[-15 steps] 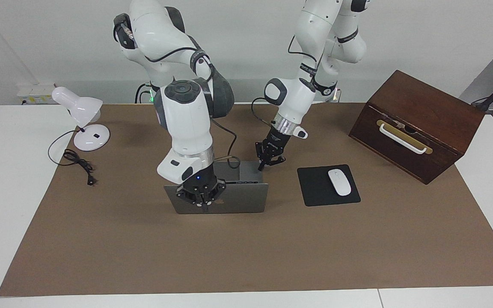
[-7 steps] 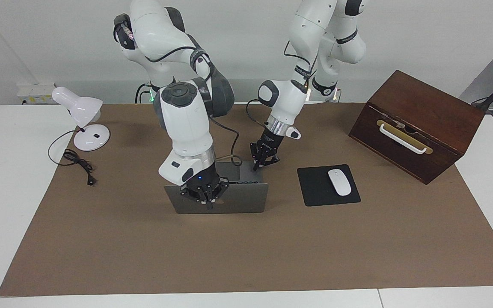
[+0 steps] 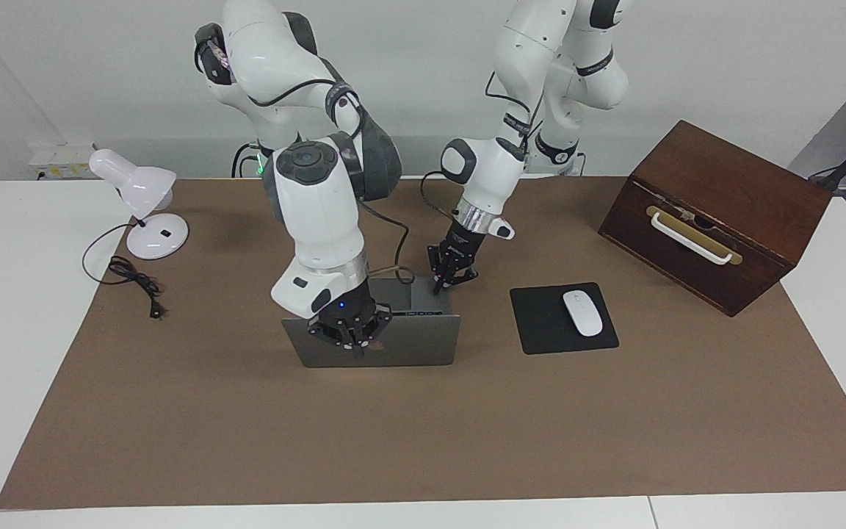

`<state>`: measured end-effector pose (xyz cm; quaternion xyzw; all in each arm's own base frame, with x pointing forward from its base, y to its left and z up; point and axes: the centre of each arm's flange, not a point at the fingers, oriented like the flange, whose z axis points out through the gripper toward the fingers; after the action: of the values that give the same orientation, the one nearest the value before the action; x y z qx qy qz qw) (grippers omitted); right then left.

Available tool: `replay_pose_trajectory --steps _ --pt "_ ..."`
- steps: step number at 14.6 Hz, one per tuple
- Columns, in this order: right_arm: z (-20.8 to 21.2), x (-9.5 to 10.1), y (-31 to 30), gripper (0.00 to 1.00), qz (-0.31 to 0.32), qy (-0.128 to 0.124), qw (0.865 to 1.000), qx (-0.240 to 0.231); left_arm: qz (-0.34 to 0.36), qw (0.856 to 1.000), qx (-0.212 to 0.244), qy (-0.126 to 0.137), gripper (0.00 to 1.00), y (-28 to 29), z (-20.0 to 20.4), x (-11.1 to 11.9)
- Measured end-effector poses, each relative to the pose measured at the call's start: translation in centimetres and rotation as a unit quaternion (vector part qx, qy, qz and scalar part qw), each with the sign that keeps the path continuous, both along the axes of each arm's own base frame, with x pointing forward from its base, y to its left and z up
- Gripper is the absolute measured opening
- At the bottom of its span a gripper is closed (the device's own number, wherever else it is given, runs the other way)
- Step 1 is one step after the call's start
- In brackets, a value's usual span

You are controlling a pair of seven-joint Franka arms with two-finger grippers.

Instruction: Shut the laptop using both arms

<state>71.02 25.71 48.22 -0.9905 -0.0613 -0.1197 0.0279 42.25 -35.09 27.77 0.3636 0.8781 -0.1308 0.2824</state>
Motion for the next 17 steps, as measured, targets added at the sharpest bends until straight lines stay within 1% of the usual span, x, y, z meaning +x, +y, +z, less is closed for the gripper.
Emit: replay_pose_trajectory --steps 2,3,6,8,10,13,17 --pt "0.0 0.0 -0.1 0.01 -0.001 0.002 1.000 -0.001 -0.001 1.000 0.000 0.000 0.01 -0.2 0.0 -0.2" --pt "-0.1 -0.1 -0.1 0.01 -0.001 0.007 1.000 0.000 -0.001 1.000 -0.001 0.000 0.01 -0.4 0.0 -0.4" --pt "-0.6 -0.6 -0.3 0.01 -0.007 0.043 0.999 0.011 -0.001 1.000 -0.001 0.000 0.01 -0.6 0.0 -0.7" --pt "-0.7 -0.8 -0.5 0.01 -0.010 0.058 0.998 0.018 -0.001 1.000 -0.001 0.000 0.01 -0.6 0.0 -0.7" --pt "-0.8 -1.1 -0.5 0.01 -0.013 0.077 0.996 0.032 -0.001 1.000 -0.001 0.000 0.01 -0.6 0.0 -0.7" --pt "-0.7 -1.7 -1.0 0.01 -0.019 0.108 0.993 0.041 -0.001 1.000 -0.001 0.000 0.01 -0.6 0.0 -0.7" --pt "-1.1 -2.4 -1.1 0.01 -0.026 0.137 0.989 0.051 -0.002 1.000 0.001 -0.001 0.01 -0.6 -0.1 -0.7"
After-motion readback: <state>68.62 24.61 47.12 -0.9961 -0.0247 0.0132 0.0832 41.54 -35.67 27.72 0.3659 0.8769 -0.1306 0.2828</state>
